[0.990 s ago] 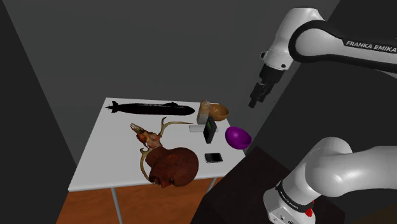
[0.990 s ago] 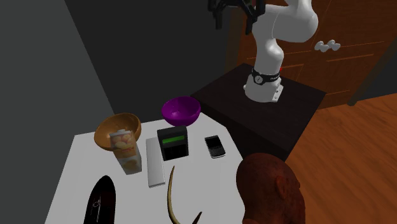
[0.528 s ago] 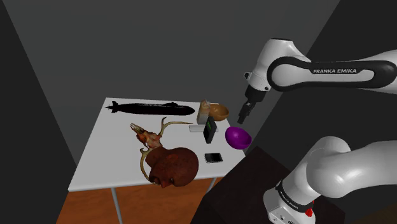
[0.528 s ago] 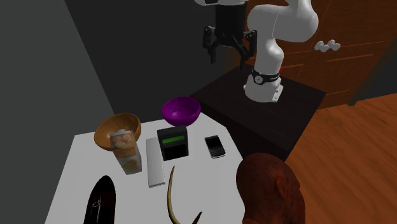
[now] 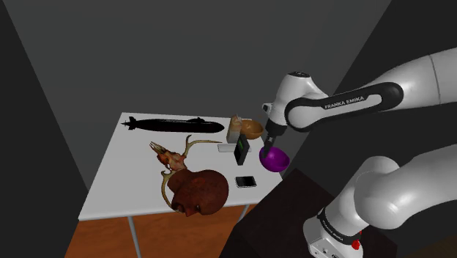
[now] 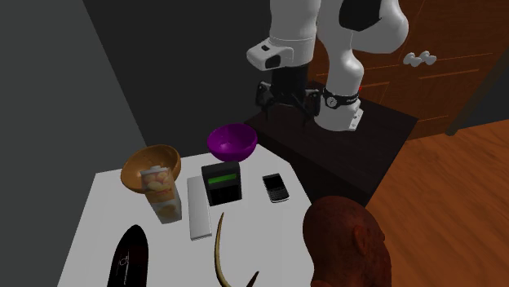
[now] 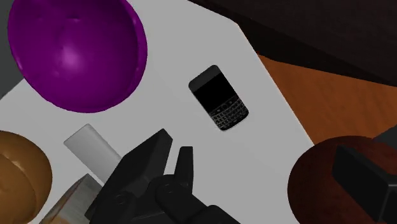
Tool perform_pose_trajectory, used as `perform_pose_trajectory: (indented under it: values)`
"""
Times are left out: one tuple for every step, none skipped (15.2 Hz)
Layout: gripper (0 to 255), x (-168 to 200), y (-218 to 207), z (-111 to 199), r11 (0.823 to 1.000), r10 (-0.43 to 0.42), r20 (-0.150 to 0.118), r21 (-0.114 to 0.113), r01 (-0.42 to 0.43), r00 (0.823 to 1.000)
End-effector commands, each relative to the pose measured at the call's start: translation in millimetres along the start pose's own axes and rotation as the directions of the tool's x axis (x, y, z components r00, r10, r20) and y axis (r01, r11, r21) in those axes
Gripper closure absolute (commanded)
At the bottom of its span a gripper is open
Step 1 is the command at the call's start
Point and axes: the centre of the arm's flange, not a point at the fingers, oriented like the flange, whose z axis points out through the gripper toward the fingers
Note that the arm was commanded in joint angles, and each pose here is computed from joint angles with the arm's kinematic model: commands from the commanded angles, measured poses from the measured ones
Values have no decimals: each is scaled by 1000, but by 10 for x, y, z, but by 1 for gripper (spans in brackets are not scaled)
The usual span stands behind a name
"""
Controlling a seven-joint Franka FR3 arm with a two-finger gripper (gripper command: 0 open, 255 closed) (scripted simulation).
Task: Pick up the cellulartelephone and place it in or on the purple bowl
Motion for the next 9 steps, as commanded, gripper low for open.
perform_pose_trajectory:
  values:
    - [0, 87, -21, 290, 999, -50, -2, -7, 50, 999]
    - [0, 122, -29, 417, 997, -74, -2, -10, 74, 997]
    - [0, 156, -38, 545, 995, -97, -1, -12, 97, 995]
    - [0, 191, -47, 672, 993, -121, -1, -15, 121, 993]
    - [0, 225, -57, 799, 989, -145, 0, -18, 145, 989]
    - [0, 259, -68, 927, 985, -169, 0, -20, 169, 986]
    - [0, 293, -78, 1054, 981, -192, 1, -23, 192, 981]
    - [0, 326, -89, 1181, 976, -216, 1, -26, 216, 976]
    - [0, 359, -101, 1309, 971, -239, 2, -28, 239, 971]
